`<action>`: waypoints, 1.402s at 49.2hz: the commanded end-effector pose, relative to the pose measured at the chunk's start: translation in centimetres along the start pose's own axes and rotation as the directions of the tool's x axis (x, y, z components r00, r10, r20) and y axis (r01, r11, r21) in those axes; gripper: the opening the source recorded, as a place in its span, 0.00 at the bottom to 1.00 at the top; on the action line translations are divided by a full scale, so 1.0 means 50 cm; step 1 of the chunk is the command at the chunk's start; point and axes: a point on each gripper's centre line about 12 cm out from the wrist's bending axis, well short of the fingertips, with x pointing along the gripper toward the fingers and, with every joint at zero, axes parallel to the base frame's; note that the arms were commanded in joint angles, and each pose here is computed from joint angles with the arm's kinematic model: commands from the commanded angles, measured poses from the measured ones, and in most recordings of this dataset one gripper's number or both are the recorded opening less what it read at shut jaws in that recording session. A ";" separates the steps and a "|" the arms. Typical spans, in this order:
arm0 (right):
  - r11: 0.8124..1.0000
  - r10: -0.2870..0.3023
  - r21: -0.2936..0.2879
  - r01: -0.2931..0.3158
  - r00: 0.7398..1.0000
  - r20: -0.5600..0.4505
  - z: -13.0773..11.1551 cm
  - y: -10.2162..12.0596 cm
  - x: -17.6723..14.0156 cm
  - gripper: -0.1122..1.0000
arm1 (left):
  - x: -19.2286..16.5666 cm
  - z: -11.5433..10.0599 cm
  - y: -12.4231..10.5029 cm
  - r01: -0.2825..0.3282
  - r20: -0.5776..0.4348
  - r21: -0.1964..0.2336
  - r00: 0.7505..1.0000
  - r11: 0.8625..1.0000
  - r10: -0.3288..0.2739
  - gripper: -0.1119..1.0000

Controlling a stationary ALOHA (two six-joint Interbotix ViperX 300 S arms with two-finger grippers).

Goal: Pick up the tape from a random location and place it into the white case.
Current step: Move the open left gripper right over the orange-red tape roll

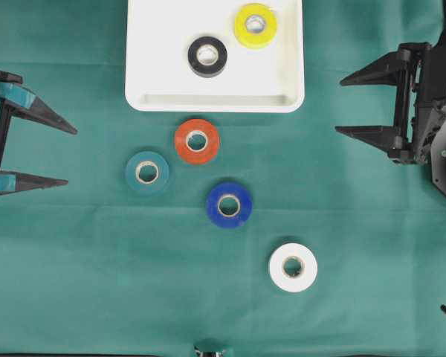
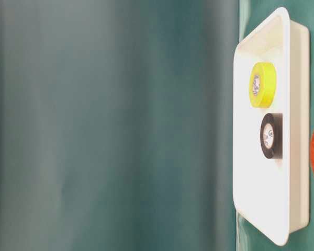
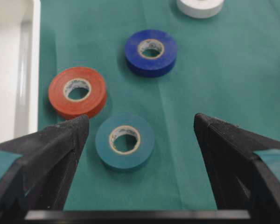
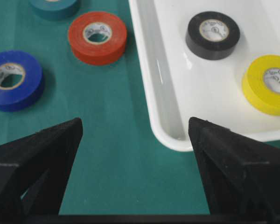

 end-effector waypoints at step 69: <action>1.000 0.005 0.004 -0.005 1.000 0.018 0.022 0.004 0.000 0.88 | 0.293 0.191 0.071 -0.080 0.038 0.013 0.996 0.997 0.080 0.94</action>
